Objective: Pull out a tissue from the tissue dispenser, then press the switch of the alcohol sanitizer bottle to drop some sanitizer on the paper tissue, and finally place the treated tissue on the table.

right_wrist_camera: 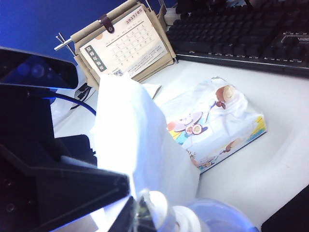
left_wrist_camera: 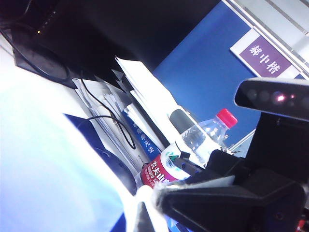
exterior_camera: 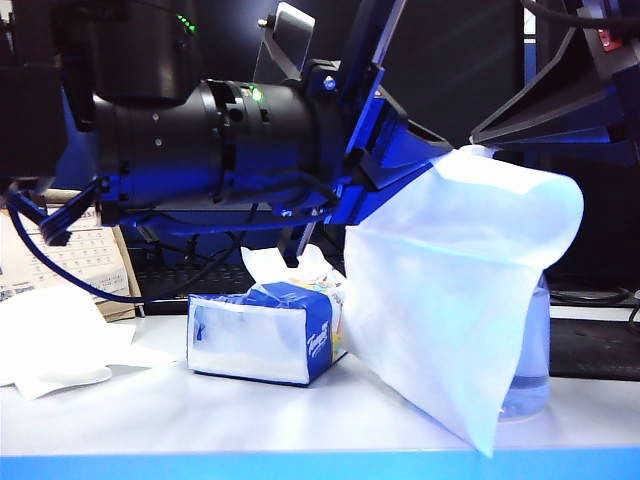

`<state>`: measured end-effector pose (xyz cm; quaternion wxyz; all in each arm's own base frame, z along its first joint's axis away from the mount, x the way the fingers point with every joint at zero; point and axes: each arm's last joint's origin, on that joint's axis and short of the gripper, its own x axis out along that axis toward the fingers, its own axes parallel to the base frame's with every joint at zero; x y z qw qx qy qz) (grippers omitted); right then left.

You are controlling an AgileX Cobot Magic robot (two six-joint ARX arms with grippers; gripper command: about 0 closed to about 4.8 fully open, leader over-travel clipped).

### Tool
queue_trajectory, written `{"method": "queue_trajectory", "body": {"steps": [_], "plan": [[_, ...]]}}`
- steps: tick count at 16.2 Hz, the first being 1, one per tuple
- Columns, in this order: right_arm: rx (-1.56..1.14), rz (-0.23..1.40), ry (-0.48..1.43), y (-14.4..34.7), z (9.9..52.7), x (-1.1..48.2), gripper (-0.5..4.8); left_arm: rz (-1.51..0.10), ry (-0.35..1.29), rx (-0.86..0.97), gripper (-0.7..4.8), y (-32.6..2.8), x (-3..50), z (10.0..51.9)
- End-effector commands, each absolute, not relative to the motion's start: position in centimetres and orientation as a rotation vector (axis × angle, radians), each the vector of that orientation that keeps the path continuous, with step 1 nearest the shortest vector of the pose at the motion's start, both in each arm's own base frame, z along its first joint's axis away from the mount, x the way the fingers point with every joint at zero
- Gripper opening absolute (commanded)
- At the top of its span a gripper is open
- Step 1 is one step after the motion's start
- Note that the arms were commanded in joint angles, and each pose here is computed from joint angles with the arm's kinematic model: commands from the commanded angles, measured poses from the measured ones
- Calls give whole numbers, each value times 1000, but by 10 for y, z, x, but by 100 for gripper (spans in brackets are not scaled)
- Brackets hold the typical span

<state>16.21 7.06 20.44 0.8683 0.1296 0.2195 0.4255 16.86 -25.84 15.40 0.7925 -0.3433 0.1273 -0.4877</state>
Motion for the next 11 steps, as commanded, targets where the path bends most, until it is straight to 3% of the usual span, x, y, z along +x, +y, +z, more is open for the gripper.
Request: {"method": "queue_trajectory", "body": {"steps": [1, 11], "plan": [[316, 850, 567, 70, 192, 160, -4, -1052, 243, -741, -6, -256, 173, 157], [300, 905, 375, 74, 249, 171, -4, -1103, 228, -725, -6, -247, 184, 162]]}}
